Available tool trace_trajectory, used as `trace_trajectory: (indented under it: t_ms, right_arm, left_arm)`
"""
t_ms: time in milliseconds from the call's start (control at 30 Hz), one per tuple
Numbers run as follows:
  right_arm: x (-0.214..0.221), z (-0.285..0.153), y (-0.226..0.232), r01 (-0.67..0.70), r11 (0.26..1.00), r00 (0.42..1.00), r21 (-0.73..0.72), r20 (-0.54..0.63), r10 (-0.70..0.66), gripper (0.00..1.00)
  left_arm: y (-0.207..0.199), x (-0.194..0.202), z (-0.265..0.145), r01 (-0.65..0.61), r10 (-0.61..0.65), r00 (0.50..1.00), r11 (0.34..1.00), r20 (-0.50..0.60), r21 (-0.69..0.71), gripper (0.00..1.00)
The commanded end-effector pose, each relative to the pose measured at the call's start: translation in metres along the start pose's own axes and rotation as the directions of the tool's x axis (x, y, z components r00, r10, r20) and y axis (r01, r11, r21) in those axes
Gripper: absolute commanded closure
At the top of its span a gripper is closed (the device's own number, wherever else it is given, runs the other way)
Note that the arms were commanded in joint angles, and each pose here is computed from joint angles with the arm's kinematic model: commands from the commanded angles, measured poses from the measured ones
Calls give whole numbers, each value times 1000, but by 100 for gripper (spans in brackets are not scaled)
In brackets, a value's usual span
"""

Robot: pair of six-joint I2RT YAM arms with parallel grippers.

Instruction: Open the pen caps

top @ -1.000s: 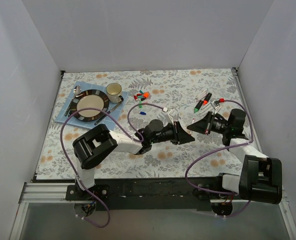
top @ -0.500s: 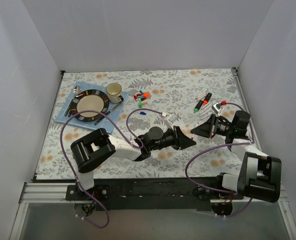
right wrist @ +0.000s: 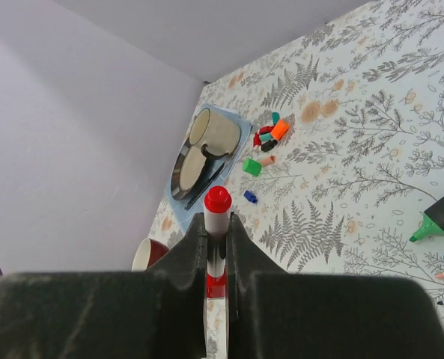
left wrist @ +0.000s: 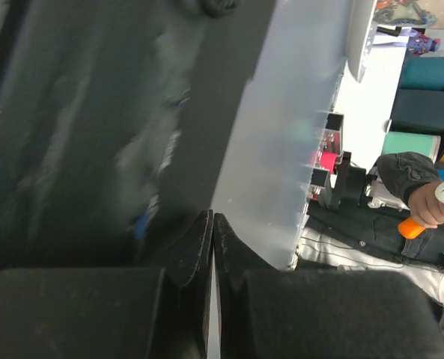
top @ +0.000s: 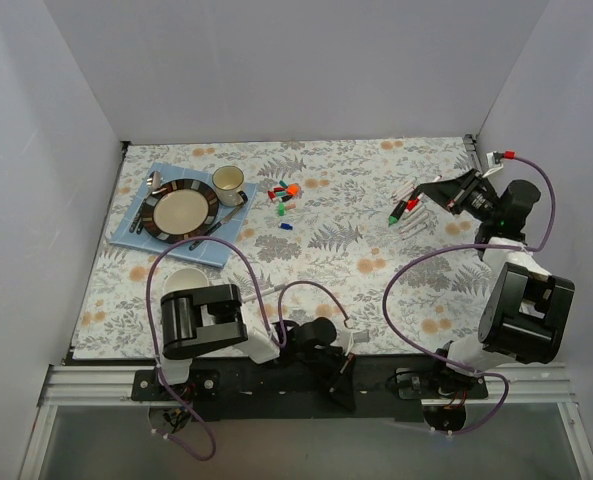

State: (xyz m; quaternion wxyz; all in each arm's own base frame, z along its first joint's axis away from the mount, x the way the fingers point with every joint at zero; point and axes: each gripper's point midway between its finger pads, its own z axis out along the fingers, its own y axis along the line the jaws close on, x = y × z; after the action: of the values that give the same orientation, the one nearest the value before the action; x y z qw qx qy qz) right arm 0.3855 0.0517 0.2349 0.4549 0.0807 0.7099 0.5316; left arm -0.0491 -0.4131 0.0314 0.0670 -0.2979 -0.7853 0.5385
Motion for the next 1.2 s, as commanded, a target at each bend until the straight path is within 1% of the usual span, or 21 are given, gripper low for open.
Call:
trace_trajectory:
  t_ms: [0,100,233,267,333,367,400,433,500,567,600,633,667,700,733,767,800,867,1033,1133,1167]
  right_arm:
    - [-5,6,3,54,998,998,11,42,-54,99]
    - [8,3,4,61,998,998,6,21,-61,99]
    - [36,-3,13,67,997,996,-24,-52,-68,99]
    - [46,-5,12,92,995,993,-29,-73,-94,99]
    - [66,-8,24,122,990,982,-77,-138,-131,99]
    - [76,-10,25,174,979,970,-104,-156,-188,99]
    - [82,-12,32,206,968,959,-140,-169,-229,99]
    - [92,-16,51,260,940,935,-220,-188,-302,99]
    - [107,-21,65,325,897,900,-301,-193,-391,99]
    - [124,-25,91,374,843,860,-387,-196,-472,99]
    - [131,-25,108,457,770,806,-445,-158,-570,99]
    - [134,-25,116,491,735,779,-467,-141,-611,99]
    - [143,-27,117,478,744,776,-467,-172,-607,99]
    - [147,-27,135,555,658,713,-508,-116,-691,99]
    - [151,-28,140,565,639,697,-521,-112,-708,99]
    - [156,-31,144,562,627,689,-540,-114,-716,99]
    - [163,-37,152,552,595,675,-584,-106,-730,99]
    - [169,-41,157,543,563,659,-624,-99,-746,99]
    - [193,-56,165,483,493,631,-723,-102,-769,99]
    - [204,-66,172,444,440,618,-780,-89,-781,99]
    - [206,-68,174,435,430,617,-791,-86,-783,99]
  left_arm:
    - [-17,-15,-14,-28,26,999,998,24,57,100]
    - [-29,-30,-20,-107,102,990,993,93,47,100]
    - [-37,-55,-36,-205,210,958,978,193,-46,100]
    - [-47,-73,-47,-239,252,929,968,271,-80,100]
    - [-45,-90,-63,-289,330,884,943,332,-166,100]
    - [-51,-108,-78,-304,372,834,926,407,-224,99]
    - [-47,-119,-89,-329,434,789,896,434,-298,76]
    - [-41,-125,-97,-327,470,764,873,443,-362,64]
    - [-40,-144,-119,-333,560,670,813,487,-477,28]
    - [-37,-155,-131,-364,646,600,745,472,-558,16]
    - [-36,-160,-136,-363,671,572,723,472,-588,12]
    - [-35,-165,-140,-376,706,542,689,456,-620,8]
    - [-36,-170,-142,-373,721,525,672,452,-639,7]
    - [-34,-174,-144,-364,734,514,656,445,-661,5]
    - [-37,-178,-145,-374,750,494,640,439,-671,4]
    - [-38,-183,-148,-392,783,462,602,417,-696,3]
    - [-40,-185,-149,-395,793,442,592,419,-702,3]
    - [-51,-196,-157,-399,822,368,562,435,-724,3]
    - [-77,-217,-172,-380,850,225,526,476,-760,2]
    - [-93,-223,-165,-428,851,189,520,489,-739,2]
    - [-93,-222,-157,-456,853,198,516,483,-725,2]
